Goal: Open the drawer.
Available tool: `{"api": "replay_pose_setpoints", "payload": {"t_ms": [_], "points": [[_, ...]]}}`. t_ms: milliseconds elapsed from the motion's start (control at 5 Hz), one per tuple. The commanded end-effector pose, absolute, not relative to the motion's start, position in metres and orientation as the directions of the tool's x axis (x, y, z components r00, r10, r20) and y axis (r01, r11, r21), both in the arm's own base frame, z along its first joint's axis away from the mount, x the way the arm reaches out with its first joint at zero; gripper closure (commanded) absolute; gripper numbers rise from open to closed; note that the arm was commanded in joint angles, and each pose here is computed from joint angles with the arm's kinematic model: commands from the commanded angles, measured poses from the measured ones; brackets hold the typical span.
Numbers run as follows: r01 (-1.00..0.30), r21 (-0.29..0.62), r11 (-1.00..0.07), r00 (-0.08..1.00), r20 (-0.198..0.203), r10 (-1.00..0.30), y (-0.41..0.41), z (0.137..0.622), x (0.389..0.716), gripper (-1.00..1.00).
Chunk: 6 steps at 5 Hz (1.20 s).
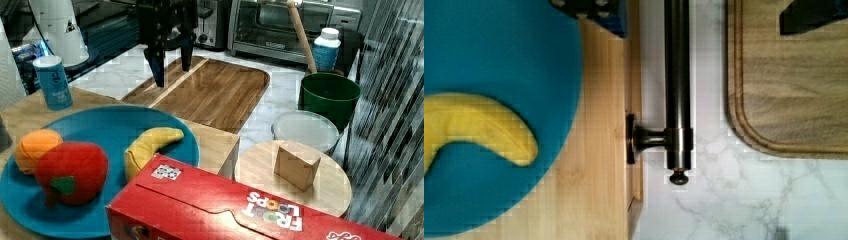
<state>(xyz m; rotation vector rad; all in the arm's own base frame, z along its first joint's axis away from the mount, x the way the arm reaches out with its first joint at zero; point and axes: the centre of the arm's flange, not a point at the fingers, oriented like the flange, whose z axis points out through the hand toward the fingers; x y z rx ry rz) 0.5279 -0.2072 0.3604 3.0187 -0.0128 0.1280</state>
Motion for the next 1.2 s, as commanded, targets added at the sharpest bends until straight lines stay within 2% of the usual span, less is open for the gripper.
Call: {"api": "replay_pose_setpoints", "payload": {"t_ms": [200,400,600,800,1200], "points": [[-0.027,0.116,-0.993,0.998,0.057,-0.020,-0.171,0.295,0.505,-1.00],[-0.058,0.112,-0.992,0.996,0.068,-0.050,-0.164,0.282,0.500,-1.00],[-0.040,0.117,-0.992,0.998,0.060,-0.033,-0.165,0.265,0.497,-1.00],[-0.059,0.133,-0.989,0.995,0.082,-0.049,-0.161,0.254,0.493,-1.00],[-0.037,0.113,-0.993,0.998,0.050,-0.031,-0.137,0.259,0.513,-1.00]]}}
